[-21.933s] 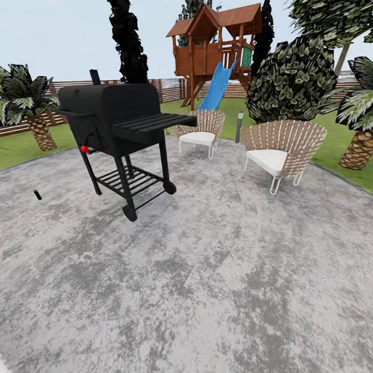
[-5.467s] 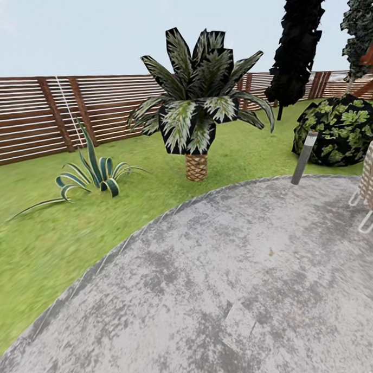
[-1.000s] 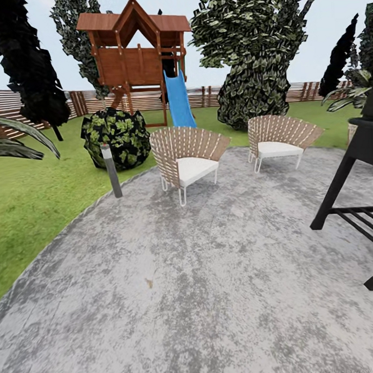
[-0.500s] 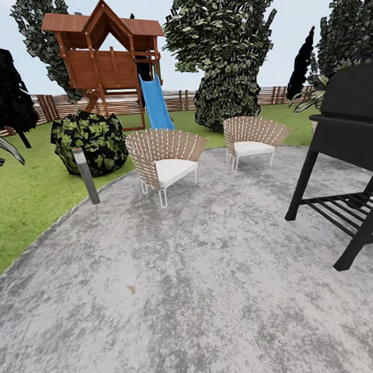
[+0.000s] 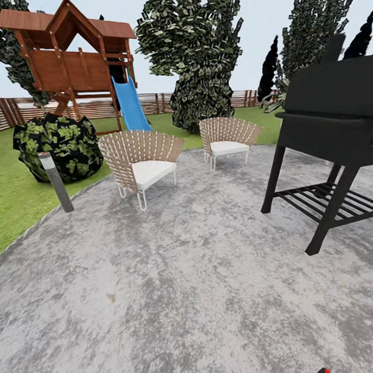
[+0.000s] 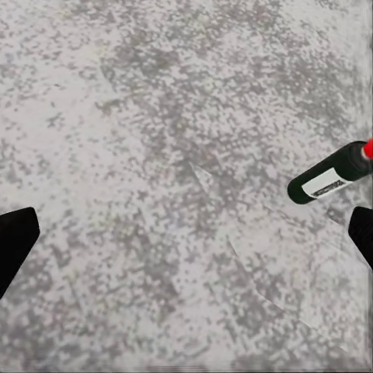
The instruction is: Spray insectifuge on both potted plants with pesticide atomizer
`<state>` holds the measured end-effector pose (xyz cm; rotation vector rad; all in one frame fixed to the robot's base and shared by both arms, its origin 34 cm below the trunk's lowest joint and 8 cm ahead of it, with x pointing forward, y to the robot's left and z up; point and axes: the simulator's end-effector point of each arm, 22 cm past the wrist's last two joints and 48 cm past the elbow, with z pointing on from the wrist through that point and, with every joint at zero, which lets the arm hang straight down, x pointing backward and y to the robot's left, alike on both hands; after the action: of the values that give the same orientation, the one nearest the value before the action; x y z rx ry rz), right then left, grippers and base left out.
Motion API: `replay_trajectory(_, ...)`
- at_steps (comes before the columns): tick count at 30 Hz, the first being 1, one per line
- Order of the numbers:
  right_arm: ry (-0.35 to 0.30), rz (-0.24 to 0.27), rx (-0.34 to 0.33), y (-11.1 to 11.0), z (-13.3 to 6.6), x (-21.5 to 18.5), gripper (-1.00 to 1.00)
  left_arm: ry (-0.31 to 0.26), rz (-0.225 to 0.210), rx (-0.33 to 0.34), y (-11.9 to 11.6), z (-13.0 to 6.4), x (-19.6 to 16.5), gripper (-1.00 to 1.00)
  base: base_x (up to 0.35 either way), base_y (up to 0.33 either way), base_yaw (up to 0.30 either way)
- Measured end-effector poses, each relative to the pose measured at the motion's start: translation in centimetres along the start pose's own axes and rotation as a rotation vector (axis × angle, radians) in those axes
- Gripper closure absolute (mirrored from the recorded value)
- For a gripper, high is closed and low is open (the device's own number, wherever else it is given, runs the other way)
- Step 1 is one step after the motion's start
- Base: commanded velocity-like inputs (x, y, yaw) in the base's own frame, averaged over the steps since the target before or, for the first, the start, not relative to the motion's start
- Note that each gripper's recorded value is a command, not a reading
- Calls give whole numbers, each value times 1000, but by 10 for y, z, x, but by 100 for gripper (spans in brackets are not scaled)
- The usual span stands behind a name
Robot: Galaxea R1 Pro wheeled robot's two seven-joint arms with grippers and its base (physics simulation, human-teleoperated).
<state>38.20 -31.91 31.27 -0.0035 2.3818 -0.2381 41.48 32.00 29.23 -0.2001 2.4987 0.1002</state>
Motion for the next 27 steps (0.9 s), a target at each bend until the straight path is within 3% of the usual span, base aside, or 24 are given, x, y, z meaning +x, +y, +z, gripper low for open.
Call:
replay_trajectory(15, -8, 1, 0, 5, 19, 24, -100, -7, -1, 1, 0, 22, 22, -100, 0, 0, -287)
replay_trajectory(27, -12, 2, 1, 5, 19, 23, -100, -11, -3, 1, 0, 21, 20, -100, 3, 9, -290)
